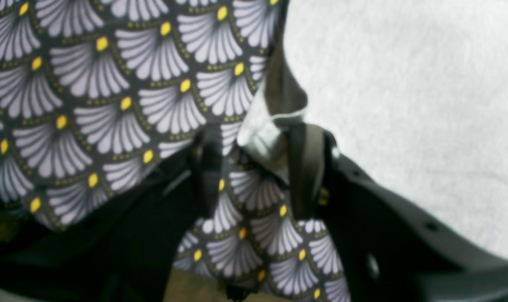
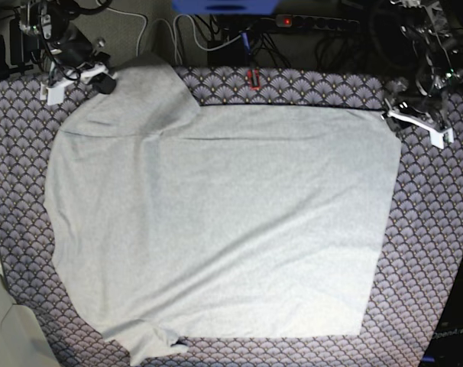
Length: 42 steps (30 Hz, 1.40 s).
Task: Fold the T-shirt properly
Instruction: 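Adjust grips on the shoulder corners with both grippers, then lift the shoulders and fold them toward the hem with both grippers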
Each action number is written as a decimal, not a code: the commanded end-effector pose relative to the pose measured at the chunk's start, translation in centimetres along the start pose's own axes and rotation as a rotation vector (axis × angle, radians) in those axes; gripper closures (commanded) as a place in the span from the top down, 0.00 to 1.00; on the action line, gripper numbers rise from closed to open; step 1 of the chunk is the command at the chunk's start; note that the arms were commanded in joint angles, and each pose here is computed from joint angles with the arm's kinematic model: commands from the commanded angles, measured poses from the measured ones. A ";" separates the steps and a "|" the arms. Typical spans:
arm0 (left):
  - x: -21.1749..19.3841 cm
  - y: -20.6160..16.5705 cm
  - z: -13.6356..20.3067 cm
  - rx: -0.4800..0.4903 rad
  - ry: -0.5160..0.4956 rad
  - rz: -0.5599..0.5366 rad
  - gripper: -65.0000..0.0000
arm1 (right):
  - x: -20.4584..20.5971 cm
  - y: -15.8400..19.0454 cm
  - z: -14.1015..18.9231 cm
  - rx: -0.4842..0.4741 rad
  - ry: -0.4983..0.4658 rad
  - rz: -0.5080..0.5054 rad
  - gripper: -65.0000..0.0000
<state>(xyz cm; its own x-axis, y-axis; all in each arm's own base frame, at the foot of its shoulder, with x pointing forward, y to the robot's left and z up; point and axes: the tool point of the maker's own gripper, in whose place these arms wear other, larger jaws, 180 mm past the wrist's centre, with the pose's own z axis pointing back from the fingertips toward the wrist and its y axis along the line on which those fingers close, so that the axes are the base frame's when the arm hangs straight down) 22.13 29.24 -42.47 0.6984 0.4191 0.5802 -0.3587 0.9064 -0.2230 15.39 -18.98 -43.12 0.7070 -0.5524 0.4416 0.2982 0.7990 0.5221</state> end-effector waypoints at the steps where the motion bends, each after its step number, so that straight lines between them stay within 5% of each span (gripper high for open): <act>1: 0.8 0.1 0.0 -0.004 -0.016 -0.004 0.39 | -0.3 -0.1 0.2 -0.002 0.025 0.018 0.00; 8: -1.3 1.4 -1.6 0.011 0.013 0.054 0.33 | -0.4 -0.1 0.3 -0.003 0.027 0.017 0.00; 13: -2.4 0.5 -1.8 -0.042 0.032 0.023 0.00 | -0.4 -0.2 0.3 -0.004 0.028 0.017 0.00; 21: -3.2 -0.2 -1.7 -0.070 0.041 0.005 0.01 | -0.4 -0.2 0.3 -0.004 0.028 0.018 0.00; 28: -0.5 -1.5 0.1 -0.084 -0.054 -0.031 0.01 | -0.2 0.0 0.4 -0.001 0.025 0.024 0.00; 42: 3.3 -1.4 2.8 -0.058 -0.167 -0.055 0.01 | 4.9 3.7 2.1 0.090 -0.066 0.224 0.00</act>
<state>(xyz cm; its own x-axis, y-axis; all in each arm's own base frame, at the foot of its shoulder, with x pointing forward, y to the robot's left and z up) 22.46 29.04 -39.21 0.6262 0.3755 0.6833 -0.3038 0.9246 -0.2297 17.96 -19.11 -38.62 0.7255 -0.3926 0.5653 0.1119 0.8777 0.4660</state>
